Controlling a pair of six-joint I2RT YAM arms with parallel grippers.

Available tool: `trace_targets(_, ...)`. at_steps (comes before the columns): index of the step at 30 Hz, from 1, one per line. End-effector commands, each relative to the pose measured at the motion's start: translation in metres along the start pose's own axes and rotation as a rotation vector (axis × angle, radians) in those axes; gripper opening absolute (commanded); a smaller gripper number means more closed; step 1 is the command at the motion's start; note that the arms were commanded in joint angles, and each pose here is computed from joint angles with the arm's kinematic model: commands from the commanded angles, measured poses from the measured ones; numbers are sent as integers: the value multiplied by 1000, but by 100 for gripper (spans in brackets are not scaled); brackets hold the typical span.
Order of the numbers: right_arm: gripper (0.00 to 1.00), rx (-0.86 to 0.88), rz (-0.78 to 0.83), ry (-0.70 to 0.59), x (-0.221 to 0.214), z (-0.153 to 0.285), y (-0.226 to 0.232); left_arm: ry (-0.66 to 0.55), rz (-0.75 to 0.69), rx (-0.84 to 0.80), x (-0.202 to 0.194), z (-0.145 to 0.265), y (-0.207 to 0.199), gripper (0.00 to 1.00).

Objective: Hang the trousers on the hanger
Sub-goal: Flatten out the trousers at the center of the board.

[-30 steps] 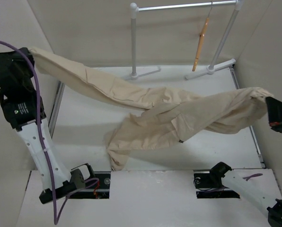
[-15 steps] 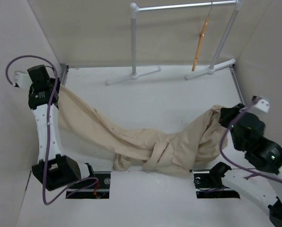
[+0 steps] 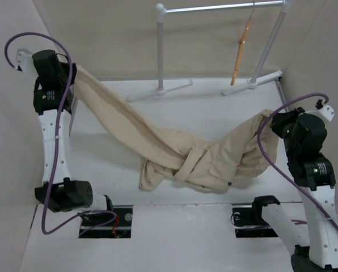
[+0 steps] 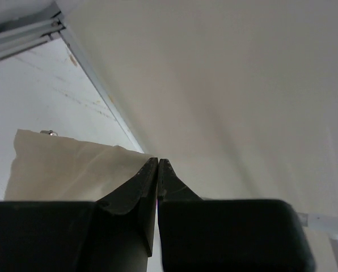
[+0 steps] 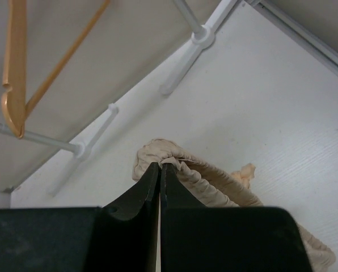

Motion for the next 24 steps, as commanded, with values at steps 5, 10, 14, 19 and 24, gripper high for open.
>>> trace_targets(5, 1, 104, -97, -159, 36, 35, 6, -158, 64, 74, 60, 33, 45, 1)
trace_targets(10, 3, 158, -103, -197, 53, 44, 17, -167, 55, 76, 62, 37, 48, 2)
trace_targets(14, 2, 95, -86, -123, 32, 1, 17, -89, 26, 82, 34, -4, 41, 2)
trace_targets(19, 2, 63, -94, -150, 46, -59, 26, -19, -31, 27, -7, -75, 7, 2)
trace_targets(24, 1, -17, -112, -128, 65, -120, 15, 81, -164, -2, -52, -124, -16, 14)
Point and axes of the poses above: each gripper's point midway between its finger pads, its own z axis back along the fingers, its own y axis along the line the jaws close on, x = y × z, the point moved 4 cm from there along z, back along the fingers, and after that the axes turned 8 degrees about z, right-handed, at the moved point
